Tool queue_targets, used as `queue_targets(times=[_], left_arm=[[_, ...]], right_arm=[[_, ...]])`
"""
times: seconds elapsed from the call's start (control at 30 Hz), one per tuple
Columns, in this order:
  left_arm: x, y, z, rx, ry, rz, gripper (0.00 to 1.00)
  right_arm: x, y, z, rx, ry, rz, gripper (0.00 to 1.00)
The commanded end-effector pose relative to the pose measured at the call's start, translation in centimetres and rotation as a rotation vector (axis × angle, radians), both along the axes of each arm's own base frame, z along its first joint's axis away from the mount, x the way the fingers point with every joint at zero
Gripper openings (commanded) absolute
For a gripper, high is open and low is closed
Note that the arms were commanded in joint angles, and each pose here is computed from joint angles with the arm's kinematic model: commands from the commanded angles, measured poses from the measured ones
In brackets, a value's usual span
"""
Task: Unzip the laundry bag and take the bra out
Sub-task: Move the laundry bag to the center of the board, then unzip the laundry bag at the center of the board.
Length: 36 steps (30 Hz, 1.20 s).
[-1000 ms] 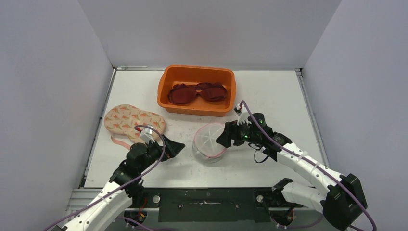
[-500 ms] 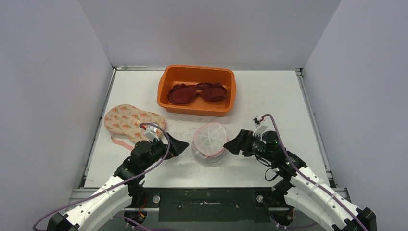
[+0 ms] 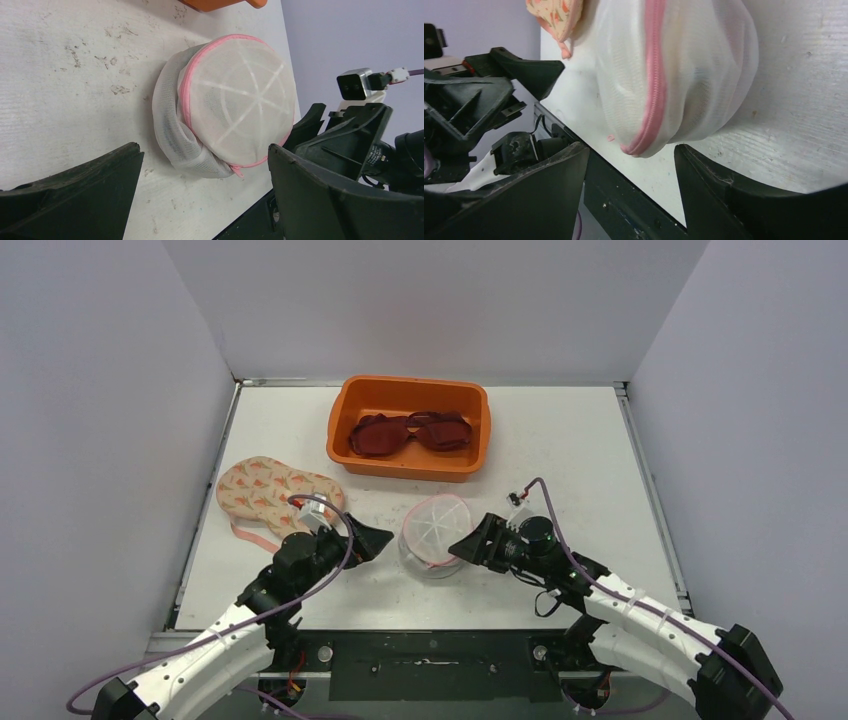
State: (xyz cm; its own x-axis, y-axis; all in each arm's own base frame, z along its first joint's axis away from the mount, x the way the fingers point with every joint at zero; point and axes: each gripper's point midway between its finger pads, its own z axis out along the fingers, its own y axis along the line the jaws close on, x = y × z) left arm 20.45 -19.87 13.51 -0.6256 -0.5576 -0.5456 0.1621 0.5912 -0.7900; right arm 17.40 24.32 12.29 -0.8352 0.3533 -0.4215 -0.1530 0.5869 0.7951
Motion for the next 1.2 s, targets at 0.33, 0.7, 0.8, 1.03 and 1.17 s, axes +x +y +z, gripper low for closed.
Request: queue_targets(times=[0.33, 0.7, 0.8, 1.03, 1.17], left_arm=[[0.3, 0.1, 3.0, -0.044, -0.055, 0.030, 0.95], [-0.5, -1.7, 5.9, -0.199, -0.065, -0.048, 0.96], [-0.5, -2.2, 6.1, -0.236, -0.061, -0.064, 0.96], [-0.9, -3.9, 4.1, -0.363, 0.026, -0.109, 0.96], [-1.7, -5.3, 2.6, -0.394, 0.094, -0.137, 0.95]], right_arm=[[2.3, 2.9, 3.6, 0.150, -0.070, -0.024, 0.08], [1.1, 3.4, 9.4, 0.391, -0.210, 0.061, 0.05], [0.1, 3.2, 9.7, 0.444, -0.240, 0.102, 0.05], [-1.2, 1.8, 8.3, 0.488, -0.286, 0.109, 0.05], [-1.6, 0.9, 7.4, 0.466, -0.315, 0.096, 0.05]])
